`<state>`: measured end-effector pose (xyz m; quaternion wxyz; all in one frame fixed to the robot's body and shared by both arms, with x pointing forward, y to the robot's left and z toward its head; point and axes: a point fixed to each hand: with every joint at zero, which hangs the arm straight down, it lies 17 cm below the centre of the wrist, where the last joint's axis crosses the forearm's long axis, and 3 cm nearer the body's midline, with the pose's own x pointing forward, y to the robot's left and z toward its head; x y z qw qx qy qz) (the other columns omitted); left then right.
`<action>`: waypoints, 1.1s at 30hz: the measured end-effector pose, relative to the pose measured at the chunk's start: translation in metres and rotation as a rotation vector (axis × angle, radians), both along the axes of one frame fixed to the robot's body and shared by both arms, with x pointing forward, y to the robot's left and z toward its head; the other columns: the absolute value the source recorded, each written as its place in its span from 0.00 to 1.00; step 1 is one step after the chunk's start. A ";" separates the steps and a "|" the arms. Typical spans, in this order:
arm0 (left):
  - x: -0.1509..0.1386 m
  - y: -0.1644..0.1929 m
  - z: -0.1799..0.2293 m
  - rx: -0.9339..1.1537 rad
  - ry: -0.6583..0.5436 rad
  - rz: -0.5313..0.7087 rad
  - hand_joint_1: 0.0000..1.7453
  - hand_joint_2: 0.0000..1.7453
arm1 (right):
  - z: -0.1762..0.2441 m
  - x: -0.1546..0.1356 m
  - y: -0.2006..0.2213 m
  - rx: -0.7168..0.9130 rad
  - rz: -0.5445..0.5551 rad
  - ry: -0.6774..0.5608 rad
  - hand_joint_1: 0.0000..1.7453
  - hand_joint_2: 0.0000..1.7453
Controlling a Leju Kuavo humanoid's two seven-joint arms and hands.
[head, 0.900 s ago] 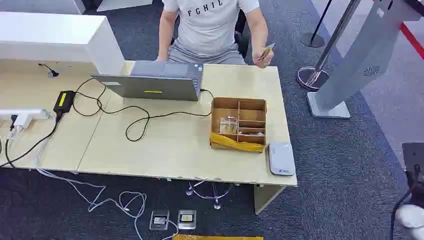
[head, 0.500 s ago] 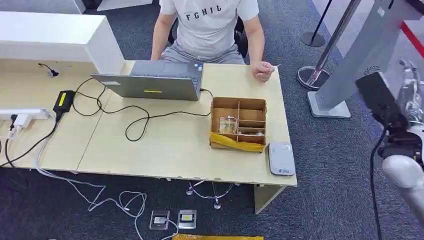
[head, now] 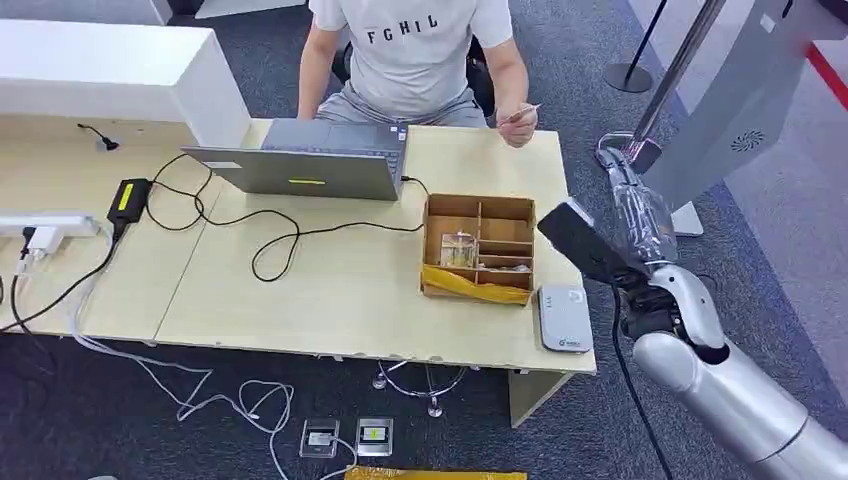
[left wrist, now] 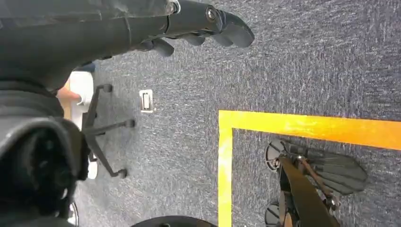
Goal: Pass the card to the sensor for recognition and then transmit it.
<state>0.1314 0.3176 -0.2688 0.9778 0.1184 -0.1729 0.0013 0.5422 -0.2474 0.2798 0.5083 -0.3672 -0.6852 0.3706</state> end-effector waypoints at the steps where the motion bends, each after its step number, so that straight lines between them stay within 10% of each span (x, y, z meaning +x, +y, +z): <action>1: -0.001 0.000 0.000 0.003 0.004 -0.002 0.00 0.00 | -0.003 0.001 0.001 -0.010 -0.006 0.005 0.00 1.00; 19: -0.005 0.003 -0.001 0.017 0.023 -0.037 0.00 0.00 | -0.041 0.023 -0.021 -0.042 -0.161 0.004 0.02 1.00; 20: -0.005 0.003 -0.001 0.018 0.023 -0.040 0.00 0.00 | -0.041 0.024 -0.020 -0.046 -0.160 0.000 0.98 1.00; 33: -0.006 0.009 -0.001 0.034 0.024 -0.067 0.00 0.00 | -0.050 0.027 -0.032 -0.036 -0.195 0.005 1.00 1.00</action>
